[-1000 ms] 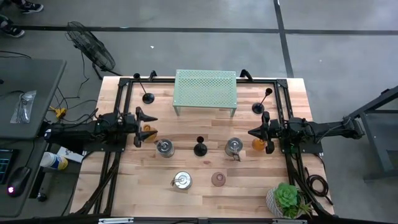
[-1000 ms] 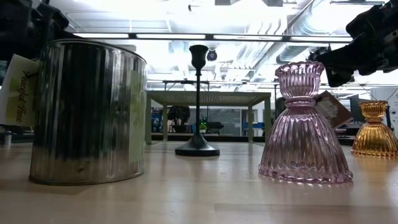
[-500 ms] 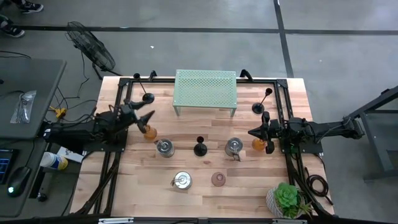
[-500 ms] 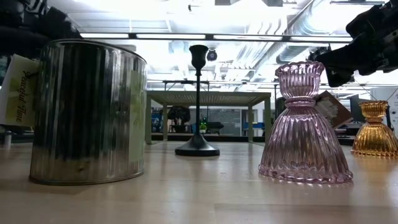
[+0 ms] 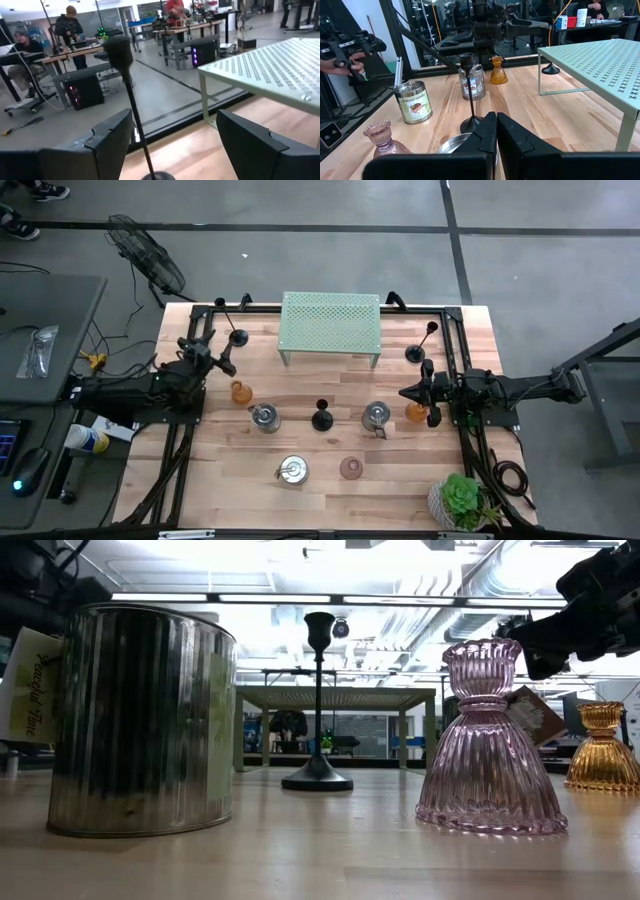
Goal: Pick & Place candle stick holders
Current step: Put the top left black candle holder on the shelf
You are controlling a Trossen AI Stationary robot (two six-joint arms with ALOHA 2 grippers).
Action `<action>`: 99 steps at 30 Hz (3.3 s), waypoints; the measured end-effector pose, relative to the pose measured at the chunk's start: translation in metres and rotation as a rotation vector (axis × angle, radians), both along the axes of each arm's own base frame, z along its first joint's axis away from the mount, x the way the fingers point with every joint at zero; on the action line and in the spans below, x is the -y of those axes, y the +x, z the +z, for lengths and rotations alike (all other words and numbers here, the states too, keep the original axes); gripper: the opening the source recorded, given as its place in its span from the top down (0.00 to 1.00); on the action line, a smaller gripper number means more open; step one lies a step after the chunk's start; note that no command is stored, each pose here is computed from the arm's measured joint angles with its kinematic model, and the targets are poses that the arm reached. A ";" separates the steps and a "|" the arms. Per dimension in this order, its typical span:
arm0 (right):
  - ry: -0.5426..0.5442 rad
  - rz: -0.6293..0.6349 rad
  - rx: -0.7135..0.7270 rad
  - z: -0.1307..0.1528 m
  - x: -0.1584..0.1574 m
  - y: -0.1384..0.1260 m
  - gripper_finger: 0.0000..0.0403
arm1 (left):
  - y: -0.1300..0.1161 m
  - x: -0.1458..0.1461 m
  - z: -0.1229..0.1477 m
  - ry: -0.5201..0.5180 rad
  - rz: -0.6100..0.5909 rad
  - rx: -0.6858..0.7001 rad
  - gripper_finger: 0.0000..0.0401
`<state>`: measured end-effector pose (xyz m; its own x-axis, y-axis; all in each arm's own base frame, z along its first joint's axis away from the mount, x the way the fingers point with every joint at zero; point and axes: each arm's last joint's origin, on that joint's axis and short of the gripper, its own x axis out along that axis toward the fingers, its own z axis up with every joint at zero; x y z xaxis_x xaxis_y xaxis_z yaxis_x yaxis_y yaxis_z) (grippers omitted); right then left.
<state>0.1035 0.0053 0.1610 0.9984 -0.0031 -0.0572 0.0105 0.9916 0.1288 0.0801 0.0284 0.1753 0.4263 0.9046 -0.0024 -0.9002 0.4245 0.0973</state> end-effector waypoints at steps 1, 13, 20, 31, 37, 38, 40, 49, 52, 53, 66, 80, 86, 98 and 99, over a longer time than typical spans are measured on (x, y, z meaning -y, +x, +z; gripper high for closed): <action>0.000 0.000 0.000 0.000 0.000 0.000 0.99 | 0.000 0.000 -0.001 -0.011 0.015 0.024 0.30; 0.000 0.000 0.000 0.000 0.000 0.000 0.99 | 0.000 -0.009 -0.007 -0.050 0.068 0.121 0.30; 0.000 0.000 0.000 0.000 0.000 0.000 0.99 | 0.006 -0.025 -0.006 -0.063 0.039 0.137 0.30; 0.000 0.000 0.000 0.000 0.000 0.000 0.99 | 0.014 -0.055 -0.010 -0.081 0.156 0.095 0.30; 0.000 0.000 0.000 0.000 0.000 0.000 0.99 | 0.021 -0.077 -0.003 -0.101 0.190 0.075 0.30; 0.000 0.000 0.000 0.000 0.000 0.000 0.99 | 0.022 -0.081 -0.003 -0.098 0.203 0.080 0.30; 0.000 0.000 0.000 0.000 0.000 0.000 0.99 | 0.022 -0.087 -0.006 -0.111 0.225 0.064 0.30; 0.000 0.000 0.000 0.000 0.000 0.000 0.99 | 0.030 -0.099 -0.008 -0.135 0.175 0.157 0.37; 0.000 0.000 0.000 0.000 0.000 0.000 0.99 | 0.030 -0.099 -0.007 -0.132 0.163 0.162 0.45; 0.000 0.000 0.000 0.000 0.000 0.000 0.99 | 0.030 -0.099 -0.007 -0.132 0.163 0.162 0.47; 0.000 0.000 0.000 0.000 0.000 0.000 0.99 | 0.030 -0.099 -0.007 -0.131 0.164 0.160 0.75; 0.000 0.000 0.000 0.000 0.000 0.000 0.99 | 0.030 -0.099 -0.006 -0.128 0.168 0.161 0.98; 0.000 0.000 0.000 0.000 0.000 0.000 0.99 | 0.030 -0.099 -0.006 -0.128 0.168 0.160 0.97; 0.000 0.000 0.000 0.000 0.000 0.000 0.99 | 0.049 -0.112 0.042 -0.007 0.016 0.177 0.99; 0.000 0.000 0.000 0.000 0.000 0.000 0.99 | 0.052 -0.114 0.050 0.000 -0.005 0.156 0.98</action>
